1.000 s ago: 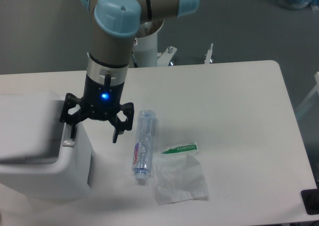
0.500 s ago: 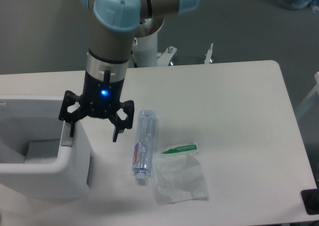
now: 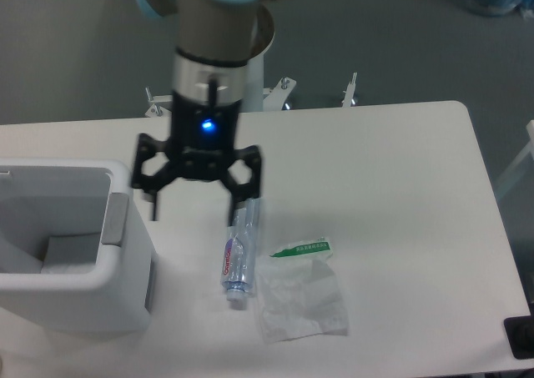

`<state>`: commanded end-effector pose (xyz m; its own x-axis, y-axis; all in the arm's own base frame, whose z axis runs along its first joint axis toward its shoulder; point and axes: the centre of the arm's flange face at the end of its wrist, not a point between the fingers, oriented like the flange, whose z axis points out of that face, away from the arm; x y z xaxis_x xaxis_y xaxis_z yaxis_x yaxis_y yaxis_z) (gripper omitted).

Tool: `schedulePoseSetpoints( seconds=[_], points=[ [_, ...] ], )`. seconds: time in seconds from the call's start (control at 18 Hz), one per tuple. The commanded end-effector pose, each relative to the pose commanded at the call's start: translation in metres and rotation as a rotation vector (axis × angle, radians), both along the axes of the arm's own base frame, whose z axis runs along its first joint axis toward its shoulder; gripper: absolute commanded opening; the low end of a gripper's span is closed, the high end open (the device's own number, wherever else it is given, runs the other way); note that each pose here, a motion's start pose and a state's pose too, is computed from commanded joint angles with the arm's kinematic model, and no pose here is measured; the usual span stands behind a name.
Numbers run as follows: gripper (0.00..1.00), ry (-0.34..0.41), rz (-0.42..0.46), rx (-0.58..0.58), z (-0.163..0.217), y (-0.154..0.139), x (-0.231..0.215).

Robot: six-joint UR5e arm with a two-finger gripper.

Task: Open the trash can
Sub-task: 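Withdraw the gripper from the opened trash can toward the water bottle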

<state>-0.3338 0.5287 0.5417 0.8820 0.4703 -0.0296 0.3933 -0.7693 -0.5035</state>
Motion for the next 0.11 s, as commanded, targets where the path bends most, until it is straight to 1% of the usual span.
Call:
schedulePoseSetpoints(
  seconds=[0.06, 0.11],
  points=[
    [1.0, 0.039, -0.015, -0.037, -0.0011, -0.0069, -0.0071],
    [1.0, 0.056, -0.028, -0.06, -0.004, -0.0089, -0.0102]
  ],
)
